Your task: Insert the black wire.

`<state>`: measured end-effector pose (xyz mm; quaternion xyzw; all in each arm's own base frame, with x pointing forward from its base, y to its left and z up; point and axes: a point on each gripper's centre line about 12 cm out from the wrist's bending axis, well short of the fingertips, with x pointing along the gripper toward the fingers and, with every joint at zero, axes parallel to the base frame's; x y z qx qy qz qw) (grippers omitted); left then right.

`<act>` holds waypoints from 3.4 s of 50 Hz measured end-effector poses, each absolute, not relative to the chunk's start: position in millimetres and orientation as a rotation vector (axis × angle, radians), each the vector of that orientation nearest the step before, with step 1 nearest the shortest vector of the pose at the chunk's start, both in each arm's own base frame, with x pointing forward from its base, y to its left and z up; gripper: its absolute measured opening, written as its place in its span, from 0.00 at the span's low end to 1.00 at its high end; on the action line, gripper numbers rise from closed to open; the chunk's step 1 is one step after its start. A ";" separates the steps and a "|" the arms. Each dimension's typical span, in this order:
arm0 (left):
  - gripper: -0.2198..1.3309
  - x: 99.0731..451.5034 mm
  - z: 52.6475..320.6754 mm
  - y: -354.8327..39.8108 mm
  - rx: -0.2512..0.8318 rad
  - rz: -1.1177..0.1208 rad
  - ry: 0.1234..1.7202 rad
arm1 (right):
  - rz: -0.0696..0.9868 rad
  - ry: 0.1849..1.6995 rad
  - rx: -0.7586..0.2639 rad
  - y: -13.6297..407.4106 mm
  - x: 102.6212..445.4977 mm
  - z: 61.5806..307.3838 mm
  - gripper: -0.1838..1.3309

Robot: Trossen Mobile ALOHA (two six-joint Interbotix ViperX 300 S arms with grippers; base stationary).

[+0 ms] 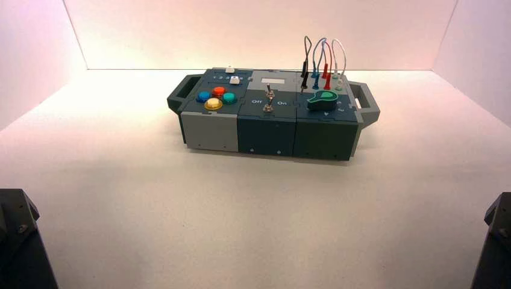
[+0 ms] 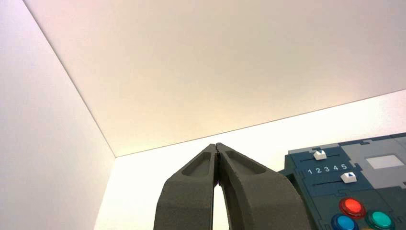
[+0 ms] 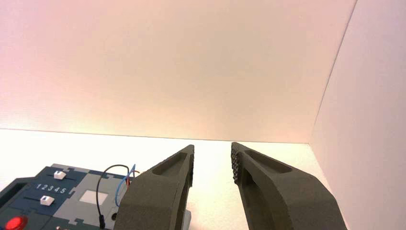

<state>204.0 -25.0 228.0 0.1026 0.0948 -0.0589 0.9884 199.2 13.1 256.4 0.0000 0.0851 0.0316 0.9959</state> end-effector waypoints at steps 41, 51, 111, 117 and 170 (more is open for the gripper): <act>0.04 203.0 232.3 -44.6 0.180 -0.256 0.397 | 0.115 0.496 0.102 23.6 193.5 269.1 0.69; 0.04 201.8 236.0 -52.3 0.174 -0.309 0.479 | 0.138 0.576 0.119 27.5 191.7 278.7 0.69; 0.04 196.4 224.6 -103.3 0.267 -0.583 0.759 | 0.346 0.954 0.112 101.9 247.2 222.3 0.72; 0.04 192.7 225.5 -107.5 0.282 -0.614 0.789 | 0.344 0.999 0.121 107.3 256.1 213.3 0.72; 0.04 197.3 237.5 -128.0 0.230 -0.662 0.696 | 0.331 1.218 0.118 146.5 312.3 140.4 0.72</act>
